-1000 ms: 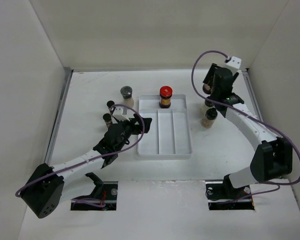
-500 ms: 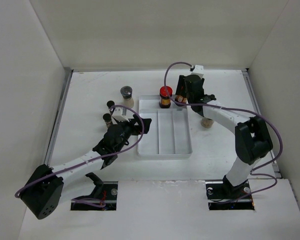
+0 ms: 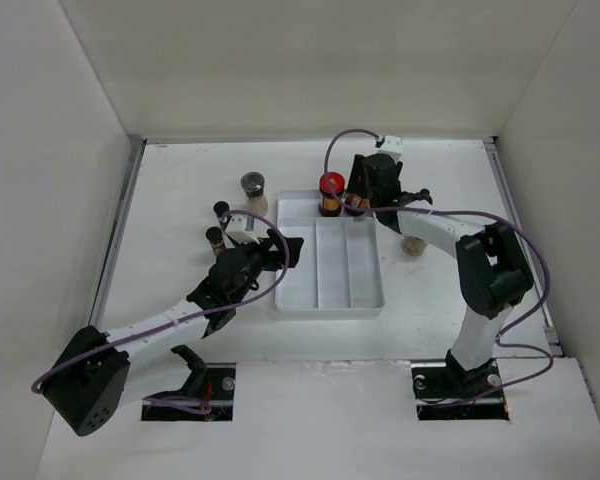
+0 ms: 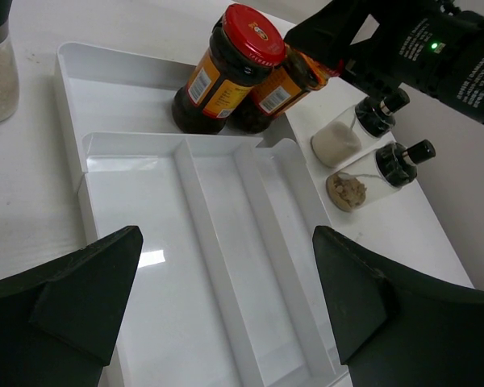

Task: Organize the condiment bottles

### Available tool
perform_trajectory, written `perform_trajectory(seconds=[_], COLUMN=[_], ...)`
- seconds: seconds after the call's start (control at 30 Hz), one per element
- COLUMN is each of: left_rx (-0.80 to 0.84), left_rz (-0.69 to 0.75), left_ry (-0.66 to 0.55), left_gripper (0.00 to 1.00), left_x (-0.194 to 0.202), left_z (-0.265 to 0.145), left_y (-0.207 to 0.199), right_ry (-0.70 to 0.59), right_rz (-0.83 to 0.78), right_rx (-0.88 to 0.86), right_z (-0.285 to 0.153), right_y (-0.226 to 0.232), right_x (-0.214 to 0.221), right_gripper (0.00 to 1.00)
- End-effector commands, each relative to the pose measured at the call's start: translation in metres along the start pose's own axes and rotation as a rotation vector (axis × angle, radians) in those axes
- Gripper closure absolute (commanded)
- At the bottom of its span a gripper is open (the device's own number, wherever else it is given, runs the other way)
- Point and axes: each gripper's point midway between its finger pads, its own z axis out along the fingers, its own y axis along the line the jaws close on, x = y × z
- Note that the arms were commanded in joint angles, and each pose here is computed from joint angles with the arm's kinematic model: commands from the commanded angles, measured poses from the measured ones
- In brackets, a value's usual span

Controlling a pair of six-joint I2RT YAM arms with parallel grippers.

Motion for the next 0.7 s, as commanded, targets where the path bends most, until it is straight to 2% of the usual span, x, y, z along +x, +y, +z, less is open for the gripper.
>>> perform_trajectory(seconds=[0.0,0.13,0.2,0.3,0.43,0.6,0.67], left_rx=[0.031,0.044,0.037,0.038,0.042,0.052,0.034], left_rz=[-0.021,-0.02,-0.022,-0.023,-0.024,-0.021,-0.026], left_ry=[-0.039,-0.039,-0.042,-0.04,-0.046,-0.05,-0.056], left_gripper=[0.12,0.12,0.12,0.12,0.12,0.12,0.12], left_x=[-0.01,-0.01,-0.011,-0.011,-0.012,-0.014,-0.014], left_z=[0.002,0.001,0.002,0.001,0.001,-0.001,-0.001], left_y=[-0.006,-0.011,-0.008,-0.008,-0.009,-0.013,-0.007], right_ry=[-0.176,-0.161,-0.163,-0.184,-0.218,-0.242,-0.253], right_rz=[0.11,0.113,0.112,0.126,0.135,0.158,0.179], right_rx=[-0.073,-0.075,-0.074,-0.084,-0.097,-0.094,-0.051], right_z=[0.0,0.001,-0.001,-0.01,-0.032,-0.068,-0.085], right_y=[0.027,0.03,0.03,0.031,0.029,0.01,-0.014], right_x=[-0.059,-0.049,-0.051,-0.064,-0.085,-0.091,-0.084], right_gripper=[0.42,0.37,0.28,0.18,0.14,0.15,0.3])
